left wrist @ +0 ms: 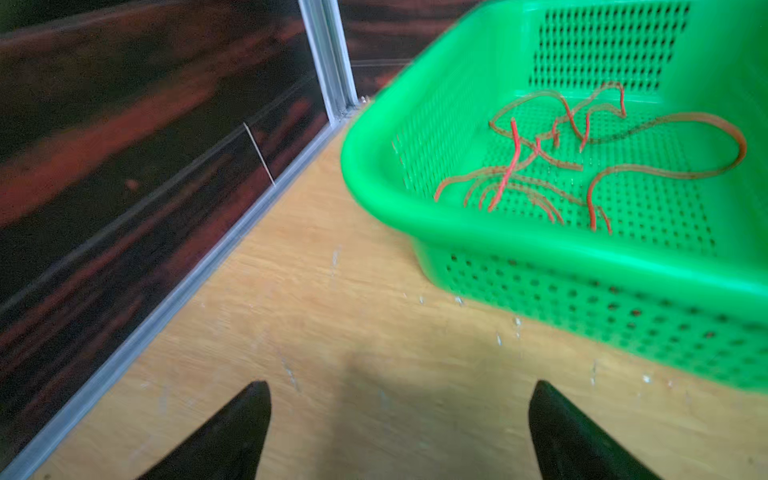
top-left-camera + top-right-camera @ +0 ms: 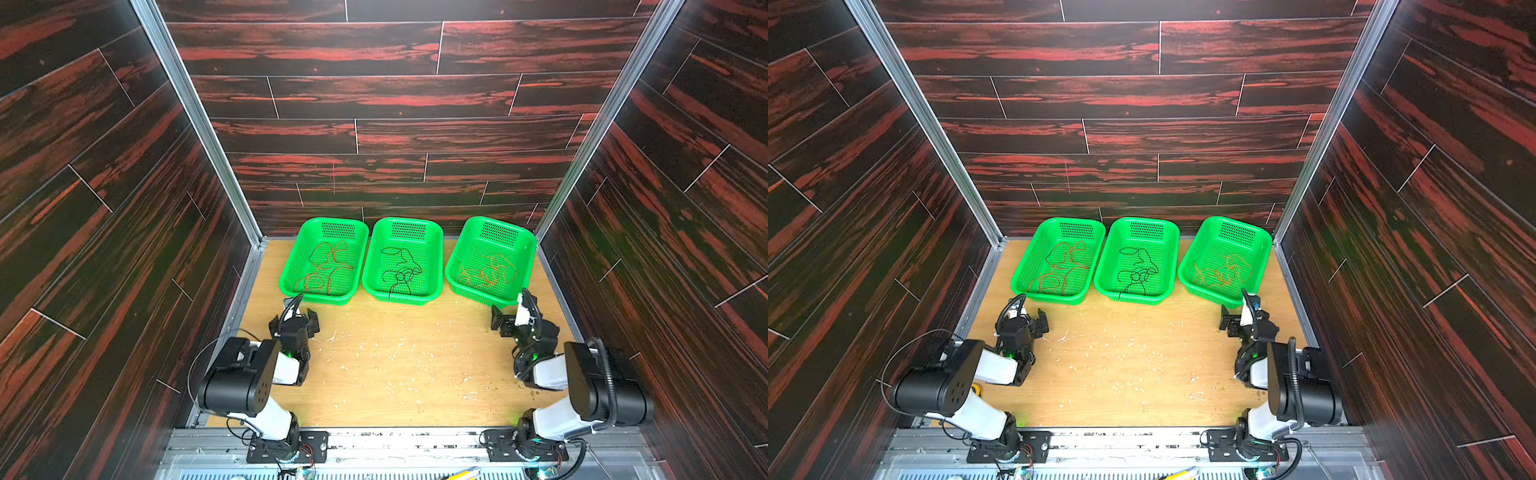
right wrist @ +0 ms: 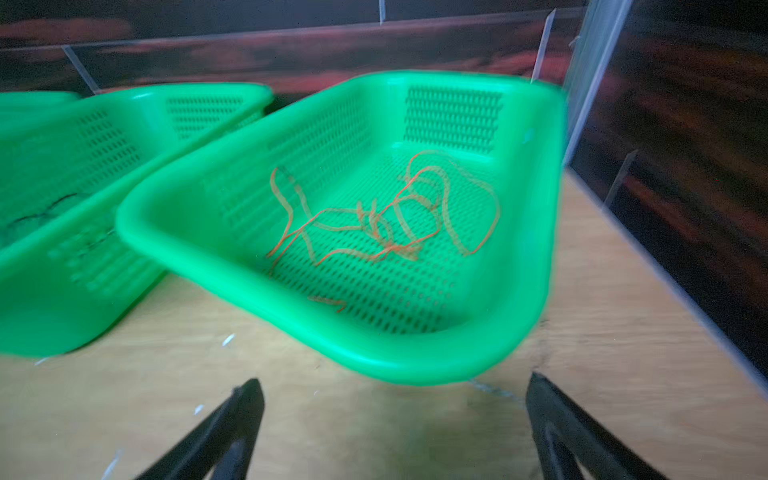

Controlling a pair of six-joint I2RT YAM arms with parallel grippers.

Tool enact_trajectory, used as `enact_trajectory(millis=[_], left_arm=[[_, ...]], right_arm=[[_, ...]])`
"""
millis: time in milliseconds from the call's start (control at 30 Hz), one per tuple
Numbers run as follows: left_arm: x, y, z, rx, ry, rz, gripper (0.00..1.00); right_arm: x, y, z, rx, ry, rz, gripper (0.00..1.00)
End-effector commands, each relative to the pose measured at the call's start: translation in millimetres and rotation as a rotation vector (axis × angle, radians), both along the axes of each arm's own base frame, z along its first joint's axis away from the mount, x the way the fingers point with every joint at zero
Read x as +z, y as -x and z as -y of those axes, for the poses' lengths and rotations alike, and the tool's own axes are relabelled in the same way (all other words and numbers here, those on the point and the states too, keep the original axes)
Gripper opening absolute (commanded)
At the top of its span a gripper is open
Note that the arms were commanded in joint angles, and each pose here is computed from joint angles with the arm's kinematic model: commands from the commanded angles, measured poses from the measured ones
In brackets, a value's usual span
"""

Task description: Untangle the cables

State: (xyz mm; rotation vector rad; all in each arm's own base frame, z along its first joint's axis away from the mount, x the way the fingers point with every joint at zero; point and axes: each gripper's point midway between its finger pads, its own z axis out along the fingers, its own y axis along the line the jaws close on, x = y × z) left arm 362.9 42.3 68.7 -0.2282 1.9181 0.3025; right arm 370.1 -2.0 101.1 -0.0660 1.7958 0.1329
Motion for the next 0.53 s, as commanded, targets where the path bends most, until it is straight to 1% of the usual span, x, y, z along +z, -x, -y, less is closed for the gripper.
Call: enact_trajectory(millis=[0, 67, 200, 333, 433, 500], left_arm=[[29.6, -24.1, 6.4, -0.052, 0.037, 0.045, 0.99], [29.7, -28.0, 3.3, -0.036, 0.046, 0.064, 0.99], [27.5, -29.5, 3.0, -0.046, 0.059, 0.031, 0.99], [27.2, -30.2, 3.3, -0.049, 0.064, 0.029, 0.99], [27.6, -28.9, -6.9, 0.017, 0.063, 0.028, 0.99], [28.3, -28.2, -7.3, 0.02, 0.062, 0.032, 0.99]], right_arm=[[18.7, -7.6, -12.7, 0.087, -0.025, 0.063, 0.99], [17.2, -11.3, -13.2, 0.091, -0.026, 0.045, 0.99], [15.6, -13.4, -14.0, 0.095, -0.026, 0.038, 0.99], [13.9, -14.3, -16.3, 0.085, -0.007, 0.035, 0.99], [15.5, -13.4, -15.2, 0.084, -0.013, 0.041, 0.99], [17.0, -11.5, -14.5, 0.078, -0.009, 0.051, 0.99]])
